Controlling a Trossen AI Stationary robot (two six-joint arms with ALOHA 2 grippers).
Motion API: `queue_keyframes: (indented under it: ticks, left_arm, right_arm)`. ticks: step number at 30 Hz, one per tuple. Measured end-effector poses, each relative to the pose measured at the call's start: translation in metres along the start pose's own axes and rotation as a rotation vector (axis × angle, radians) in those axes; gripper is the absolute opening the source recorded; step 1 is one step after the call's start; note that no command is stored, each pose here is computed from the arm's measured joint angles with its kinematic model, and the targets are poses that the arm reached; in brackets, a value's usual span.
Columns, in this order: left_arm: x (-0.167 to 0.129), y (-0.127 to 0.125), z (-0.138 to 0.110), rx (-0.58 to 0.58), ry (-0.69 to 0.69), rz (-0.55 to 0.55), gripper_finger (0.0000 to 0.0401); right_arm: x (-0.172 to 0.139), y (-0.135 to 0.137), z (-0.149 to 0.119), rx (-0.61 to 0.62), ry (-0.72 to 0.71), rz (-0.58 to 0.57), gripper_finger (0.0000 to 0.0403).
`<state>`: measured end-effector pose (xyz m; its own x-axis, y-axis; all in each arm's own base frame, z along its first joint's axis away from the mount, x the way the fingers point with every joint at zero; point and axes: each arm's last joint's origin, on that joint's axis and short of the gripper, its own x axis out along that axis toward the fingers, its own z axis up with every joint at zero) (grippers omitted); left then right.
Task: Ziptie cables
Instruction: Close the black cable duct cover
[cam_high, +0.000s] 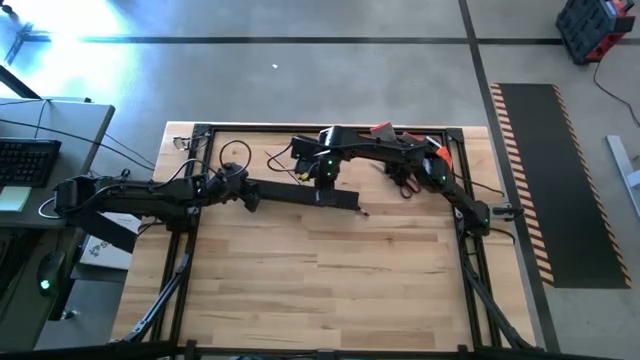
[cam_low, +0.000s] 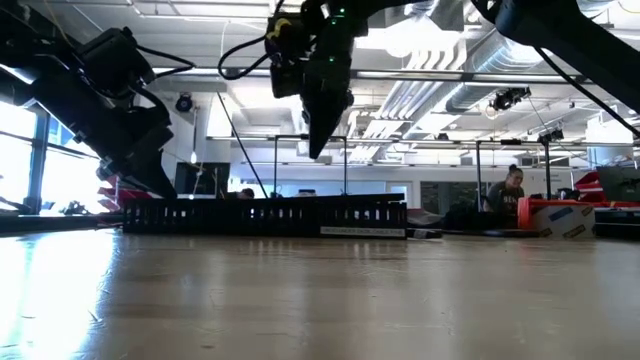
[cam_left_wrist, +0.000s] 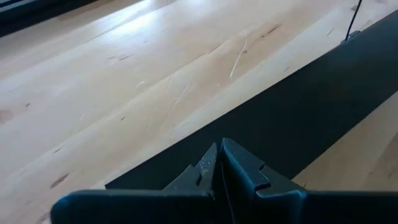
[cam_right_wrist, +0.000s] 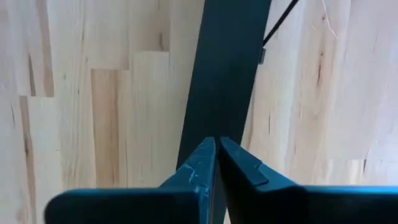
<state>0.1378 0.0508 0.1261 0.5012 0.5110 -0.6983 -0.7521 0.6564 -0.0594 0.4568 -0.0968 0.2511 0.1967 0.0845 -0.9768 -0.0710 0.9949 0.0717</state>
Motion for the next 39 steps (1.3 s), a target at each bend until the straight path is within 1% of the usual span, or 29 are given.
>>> queue_keyframes:
  ticks: [5, 8, 10, 12, 16, 19, 21, 23, 26, 28, 31, 33, 36, 39]
  left_arm:
    - [0.0, 0.0, 0.0, 0.013, -0.004, 0.01, 0.0]
    - [0.0, 0.0, 0.0, 0.014, -0.005, 0.013, 0.0]
    - [0.0, 0.0, 0.0, 0.014, -0.008, 0.012, 0.0]
    - [0.0, 0.0, 0.0, 0.017, -0.011, 0.011, 0.0]
    - [0.0, 0.0, 0.0, 0.011, -0.017, 0.009, 0.0]
    - [0.0, 0.0, 0.0, -0.004, -0.023, 0.014, 0.0]
    - [0.0, 0.0, 0.0, -0.009, -0.025, 0.016, 0.0]
    - [0.0, 0.0, 0.0, -0.012, -0.028, 0.021, 0.0]
    - [0.0, 0.0, 0.0, -0.011, -0.032, 0.03, 0.0]
    - [0.0, 0.0, 0.0, -0.007, -0.031, 0.028, 0.0]
    - [0.0, 0.0, 0.0, -0.004, -0.03, 0.026, 0.0]
    - [0.0, 0.0, 0.0, 0.002, -0.03, 0.026, 0.0]
    - [0.0, 0.0, 0.0, -0.003, -0.029, 0.025, 0.0]
    - [0.0, 0.0, 0.0, -0.003, -0.03, 0.025, 0.0]
  right_arm:
    - [-0.001, -0.004, -0.003, -0.007, 0.027, -0.013, 0.0001]
    - [-0.004, -0.025, -0.008, 0.025, 0.023, -0.068, 0.0002]
    - [-0.009, -0.041, -0.009, 0.053, -0.035, -0.084, 0.0002]
    - [-0.023, -0.051, -0.01, 0.069, -0.13, -0.066, 0.0002]
    - [-0.075, -0.052, -0.016, 0.055, -0.327, -0.046, 0.0001]
    - [-0.103, -0.048, -0.025, 0.042, -0.402, 0.027, 0.0]
    - [-0.105, -0.039, -0.03, 0.025, -0.415, 0.057, 0.0]
    - [-0.09, -0.027, -0.035, 0.013, -0.414, 0.083, 0.0]
    - [-0.044, -0.014, -0.057, 0.063, -0.446, 0.085, 0.0]
    - [-0.018, -0.009, -0.077, 0.123, -0.548, 0.07, 0.0]
    - [0.007, 0.0, -0.102, 0.215, -0.754, 0.072, 0.0]
    - [0.023, 0.005, -0.117, 0.247, -0.822, 0.083, 0.0]
    - [0.045, 0.01, -0.133, 0.306, -0.836, 0.071, 0.0]
    - [0.061, 0.012, -0.141, 0.315, -0.801, 0.047, 0.0]
